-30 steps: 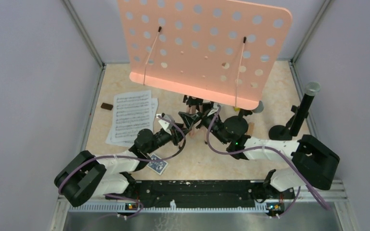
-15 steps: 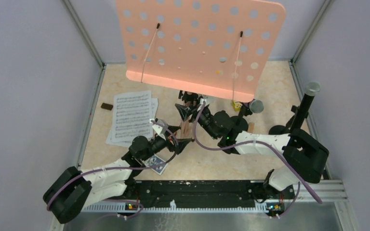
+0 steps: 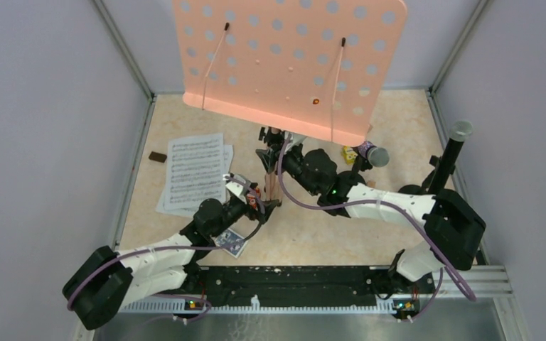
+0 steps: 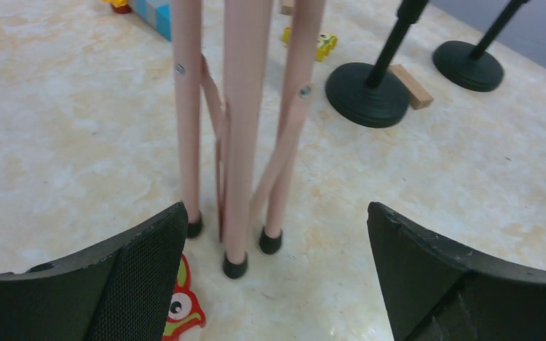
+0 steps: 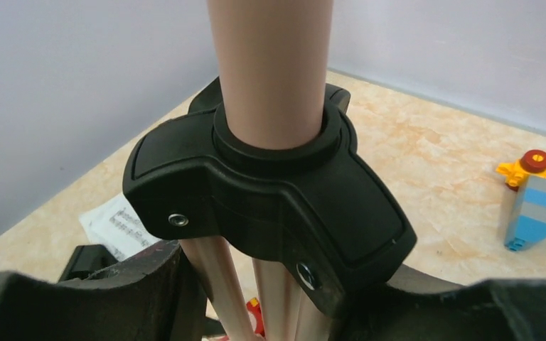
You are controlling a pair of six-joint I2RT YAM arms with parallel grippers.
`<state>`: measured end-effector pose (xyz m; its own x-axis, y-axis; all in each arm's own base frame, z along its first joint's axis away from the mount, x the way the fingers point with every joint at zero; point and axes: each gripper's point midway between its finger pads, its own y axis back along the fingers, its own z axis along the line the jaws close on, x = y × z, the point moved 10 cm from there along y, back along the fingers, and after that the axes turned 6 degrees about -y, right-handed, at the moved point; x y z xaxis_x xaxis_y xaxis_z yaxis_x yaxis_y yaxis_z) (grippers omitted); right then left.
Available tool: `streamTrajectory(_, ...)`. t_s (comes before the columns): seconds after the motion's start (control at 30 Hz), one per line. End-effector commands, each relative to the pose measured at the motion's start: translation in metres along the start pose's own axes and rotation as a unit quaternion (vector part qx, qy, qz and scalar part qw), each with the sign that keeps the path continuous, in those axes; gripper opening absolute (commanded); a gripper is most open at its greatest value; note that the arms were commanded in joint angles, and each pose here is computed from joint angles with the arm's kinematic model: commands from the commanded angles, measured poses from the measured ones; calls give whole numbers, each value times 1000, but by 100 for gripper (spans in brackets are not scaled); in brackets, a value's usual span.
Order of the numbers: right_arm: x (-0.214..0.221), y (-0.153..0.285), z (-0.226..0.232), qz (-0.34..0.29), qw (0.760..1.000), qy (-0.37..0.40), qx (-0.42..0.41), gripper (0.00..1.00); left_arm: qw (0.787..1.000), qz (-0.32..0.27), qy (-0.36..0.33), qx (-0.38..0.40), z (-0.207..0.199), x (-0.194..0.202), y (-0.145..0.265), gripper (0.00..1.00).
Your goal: Pack up the instrument practice props
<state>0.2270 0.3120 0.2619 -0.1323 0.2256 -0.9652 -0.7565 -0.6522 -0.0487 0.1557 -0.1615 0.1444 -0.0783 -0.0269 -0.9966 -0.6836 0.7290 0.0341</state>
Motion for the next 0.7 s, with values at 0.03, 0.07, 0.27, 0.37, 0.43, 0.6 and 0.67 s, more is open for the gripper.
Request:
streamTrajectory(0.03,-57,7,29,-40,995,-58,-72,0,997,-24,-18,-70,12,-21,-27,99)
streamTrajectory(0.07,-60,9,30,-40,994,-64,-76,0,997,-24,-19,-71,13,-22,-32,99)
streamTrajectory(0.27,-78,17,42,-34,988,-106,-106,0,999,9,-8,-48,11,-14,-71,99)
streamTrajectory(0.37,-88,20,48,-25,987,-106,-116,0,1000,30,5,1,4,-6,-79,97)
streamTrajectory(0.43,-93,21,49,-23,987,-105,-117,0,999,38,19,21,-1,-2,-78,84)
streamTrajectory(0.6,-95,11,46,1,993,-84,-77,0,996,65,52,30,-13,1,-56,48)
streamTrajectory(0.67,-94,3,44,16,996,-83,-42,0,996,64,62,16,-16,-1,-42,38)
